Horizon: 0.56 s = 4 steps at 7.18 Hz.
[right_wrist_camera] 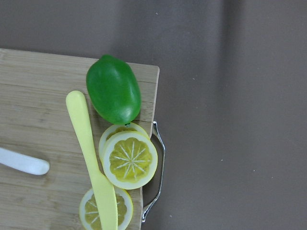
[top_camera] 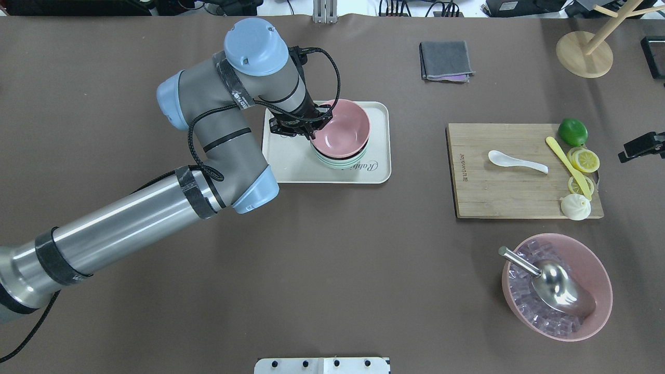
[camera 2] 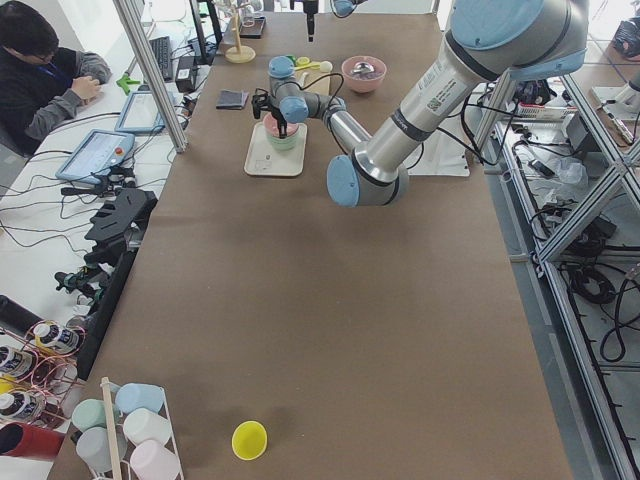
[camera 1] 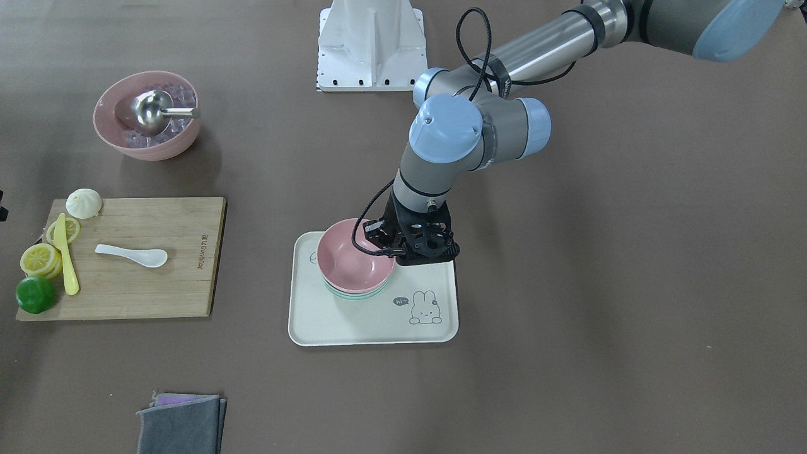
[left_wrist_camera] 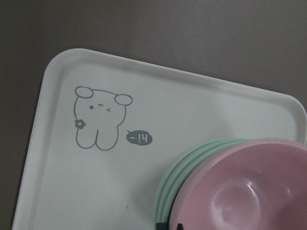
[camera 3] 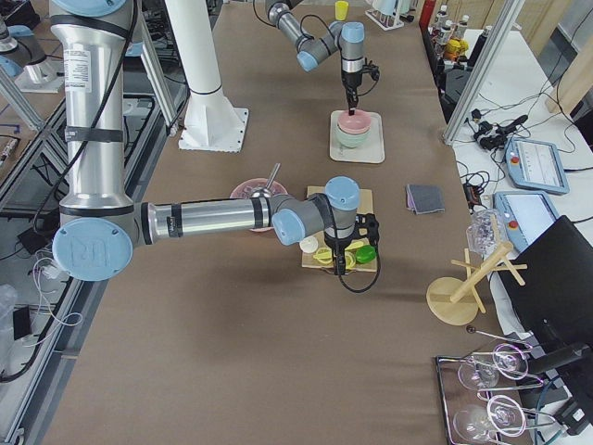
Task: Stack pink bowl on green and place spoon
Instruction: 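Open the left gripper to release the pink bowl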
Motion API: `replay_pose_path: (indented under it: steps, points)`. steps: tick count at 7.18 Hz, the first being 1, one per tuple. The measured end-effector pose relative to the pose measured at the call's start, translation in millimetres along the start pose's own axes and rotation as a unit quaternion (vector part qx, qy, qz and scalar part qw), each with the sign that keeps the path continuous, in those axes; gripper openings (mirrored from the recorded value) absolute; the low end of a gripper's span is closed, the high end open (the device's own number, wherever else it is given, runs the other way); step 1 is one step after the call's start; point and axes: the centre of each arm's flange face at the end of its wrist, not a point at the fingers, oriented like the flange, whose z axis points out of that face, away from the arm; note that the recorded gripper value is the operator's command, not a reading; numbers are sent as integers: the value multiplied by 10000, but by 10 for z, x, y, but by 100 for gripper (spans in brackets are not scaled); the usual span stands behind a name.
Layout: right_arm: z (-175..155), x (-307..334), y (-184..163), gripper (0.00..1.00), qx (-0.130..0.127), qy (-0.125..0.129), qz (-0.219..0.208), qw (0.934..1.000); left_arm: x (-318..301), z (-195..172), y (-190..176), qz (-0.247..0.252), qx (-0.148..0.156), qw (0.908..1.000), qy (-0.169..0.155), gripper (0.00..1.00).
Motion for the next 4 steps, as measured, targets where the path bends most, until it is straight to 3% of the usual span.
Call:
replay_pose_path:
  steps: [3,4]
  points:
    - [5,5,1,100,-4,2,4,10000,25,32,50,22,-17,10000,-4,0]
    - [5,5,1,100,-5,2,4,10000,39,46,74,38,-7,10000,-5,12]
